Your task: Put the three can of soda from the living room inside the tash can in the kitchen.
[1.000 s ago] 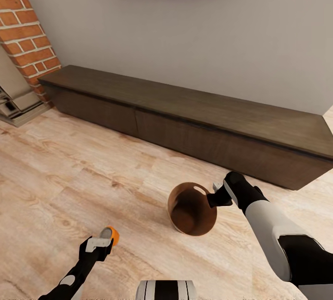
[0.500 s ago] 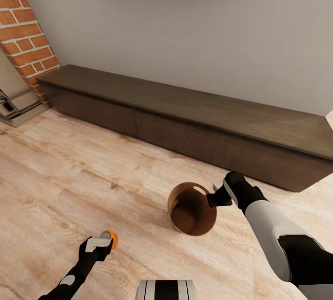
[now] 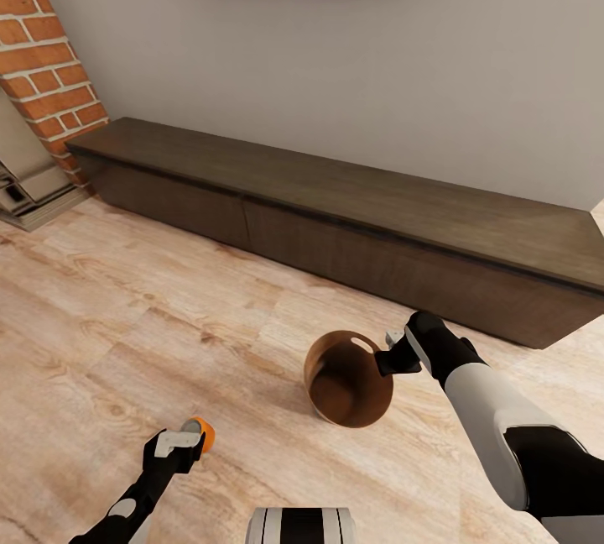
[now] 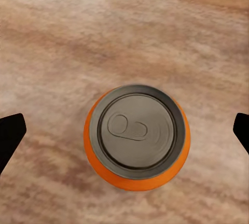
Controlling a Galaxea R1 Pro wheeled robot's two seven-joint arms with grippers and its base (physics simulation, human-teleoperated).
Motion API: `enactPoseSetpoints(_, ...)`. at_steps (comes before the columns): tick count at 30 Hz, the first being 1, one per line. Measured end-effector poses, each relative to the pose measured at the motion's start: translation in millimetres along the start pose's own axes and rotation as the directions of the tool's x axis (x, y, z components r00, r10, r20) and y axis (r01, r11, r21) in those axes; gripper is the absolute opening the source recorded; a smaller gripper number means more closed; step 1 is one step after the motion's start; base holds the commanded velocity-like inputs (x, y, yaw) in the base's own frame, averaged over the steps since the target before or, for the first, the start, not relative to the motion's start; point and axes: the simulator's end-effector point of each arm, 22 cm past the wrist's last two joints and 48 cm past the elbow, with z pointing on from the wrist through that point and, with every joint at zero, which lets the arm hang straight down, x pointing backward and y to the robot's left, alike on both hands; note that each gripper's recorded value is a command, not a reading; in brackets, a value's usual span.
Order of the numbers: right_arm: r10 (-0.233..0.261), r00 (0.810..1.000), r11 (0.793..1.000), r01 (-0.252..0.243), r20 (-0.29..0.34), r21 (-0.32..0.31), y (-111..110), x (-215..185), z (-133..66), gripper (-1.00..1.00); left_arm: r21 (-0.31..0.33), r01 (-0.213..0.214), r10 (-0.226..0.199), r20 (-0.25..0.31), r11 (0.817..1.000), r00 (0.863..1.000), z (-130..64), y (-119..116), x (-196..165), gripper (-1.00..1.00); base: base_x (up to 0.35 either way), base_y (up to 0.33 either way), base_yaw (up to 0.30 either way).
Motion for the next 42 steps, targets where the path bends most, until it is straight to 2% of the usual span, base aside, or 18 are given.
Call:
enactPoseSetpoints(14,0.006,1.000,1.000,-0.006,0.022,0.010,-8,-8,-6.8,-1.00,0.000,0.000,0.000,0.000,1.000,1.000,0.0,0,0,1.00,0.000,0.000,0.000)
enactPoseSetpoints(19,0.012,0.999,1.000,-0.012,0.047,-0.004,-6,-22,-16.9,-1.00,0.000,0.000,0.000,0.001,1.000,1.000,0.0,0,0,1.00,0.000,0.000,0.000)
enactPoseSetpoints(32,0.005,0.995,1.000,-0.006,0.099,0.009,-10,-52,-40.6,-1.00,0.001,0.000,0.000,0.002,1.000,1.000,0.2,0,-1,1.00,0.000,0.000,0.000)
enactPoseSetpoints(33,0.004,0.994,1.000,-0.006,0.105,0.011,-13,-52,-40.3,-1.00,-0.006,0.011,-0.011,0.006,1.000,1.000,1.1,-1,-3,1.00,0.000,0.000,0.000)
enactPoseSetpoints(37,-0.060,0.991,0.994,0.049,0.117,0.093,-29,-50,-36.0,-1.00,-0.008,0.013,-0.013,0.008,1.000,1.000,1.4,-1,-4,1.00,0.000,0.000,0.000)
enactPoseSetpoints(42,-0.131,0.984,0.978,0.108,0.119,0.178,-46,-45,-32.2,-1.00,-0.008,0.013,-0.013,0.008,1.000,1.000,1.4,-1,-4,1.00,0.000,0.000,0.000)
